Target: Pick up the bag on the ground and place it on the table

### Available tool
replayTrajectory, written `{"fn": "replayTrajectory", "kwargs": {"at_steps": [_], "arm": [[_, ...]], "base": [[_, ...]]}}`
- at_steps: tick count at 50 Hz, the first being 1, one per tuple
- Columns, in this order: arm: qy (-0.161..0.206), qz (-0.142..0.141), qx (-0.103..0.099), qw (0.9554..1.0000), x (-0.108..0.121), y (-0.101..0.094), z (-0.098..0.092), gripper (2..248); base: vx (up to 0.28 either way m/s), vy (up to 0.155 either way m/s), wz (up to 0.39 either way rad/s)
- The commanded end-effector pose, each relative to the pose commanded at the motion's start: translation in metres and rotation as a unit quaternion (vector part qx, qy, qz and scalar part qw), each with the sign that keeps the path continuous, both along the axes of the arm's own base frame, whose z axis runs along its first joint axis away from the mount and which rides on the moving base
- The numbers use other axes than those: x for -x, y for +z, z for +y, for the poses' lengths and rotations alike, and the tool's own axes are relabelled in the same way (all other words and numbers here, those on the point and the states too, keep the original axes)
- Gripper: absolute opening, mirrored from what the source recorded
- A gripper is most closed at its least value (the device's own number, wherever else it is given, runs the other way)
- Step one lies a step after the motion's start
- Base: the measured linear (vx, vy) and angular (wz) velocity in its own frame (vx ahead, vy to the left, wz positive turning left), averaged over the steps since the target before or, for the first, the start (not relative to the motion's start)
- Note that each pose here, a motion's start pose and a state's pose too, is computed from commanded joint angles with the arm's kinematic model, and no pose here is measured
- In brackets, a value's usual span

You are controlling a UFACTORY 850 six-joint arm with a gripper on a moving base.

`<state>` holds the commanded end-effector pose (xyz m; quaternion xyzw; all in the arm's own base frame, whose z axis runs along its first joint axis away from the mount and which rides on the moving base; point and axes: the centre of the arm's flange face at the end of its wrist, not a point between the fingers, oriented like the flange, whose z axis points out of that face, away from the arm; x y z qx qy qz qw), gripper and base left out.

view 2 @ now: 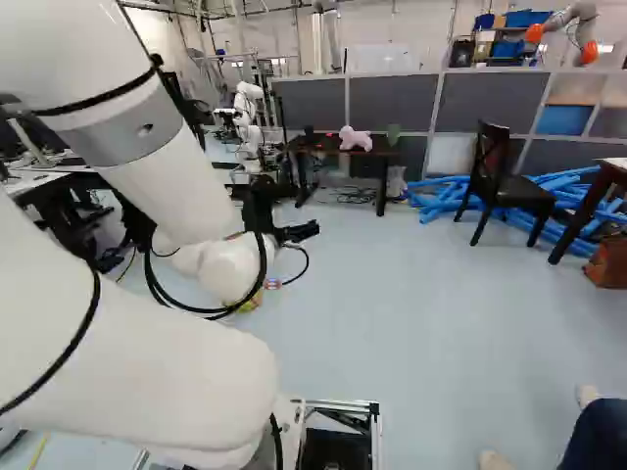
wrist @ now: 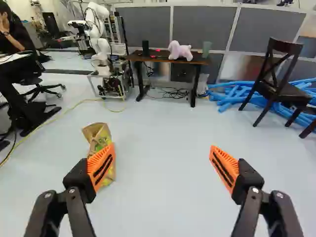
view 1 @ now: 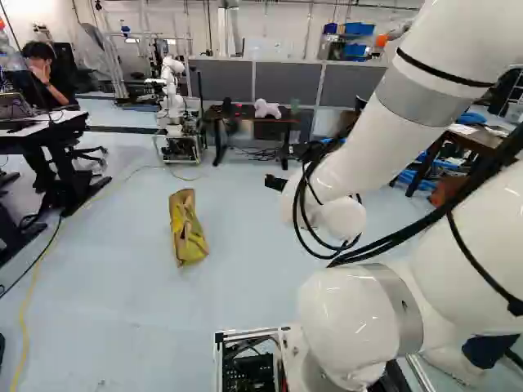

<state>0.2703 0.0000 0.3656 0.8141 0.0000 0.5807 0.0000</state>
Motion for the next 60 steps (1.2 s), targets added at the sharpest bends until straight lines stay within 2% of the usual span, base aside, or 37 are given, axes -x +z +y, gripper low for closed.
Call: {"fn": "replayTrajectory", "kwargs": {"at_steps": [23, 60], "arm": [[0.000, 0.000, 0.000, 1.0000, 0.0000, 0.0000, 0.0000, 247], [0.000, 0.000, 0.000, 1.0000, 0.0000, 0.0000, 0.0000, 247]], "base": [[0.001, 0.001, -0.012], [0.056, 0.005, -0.009]]}}
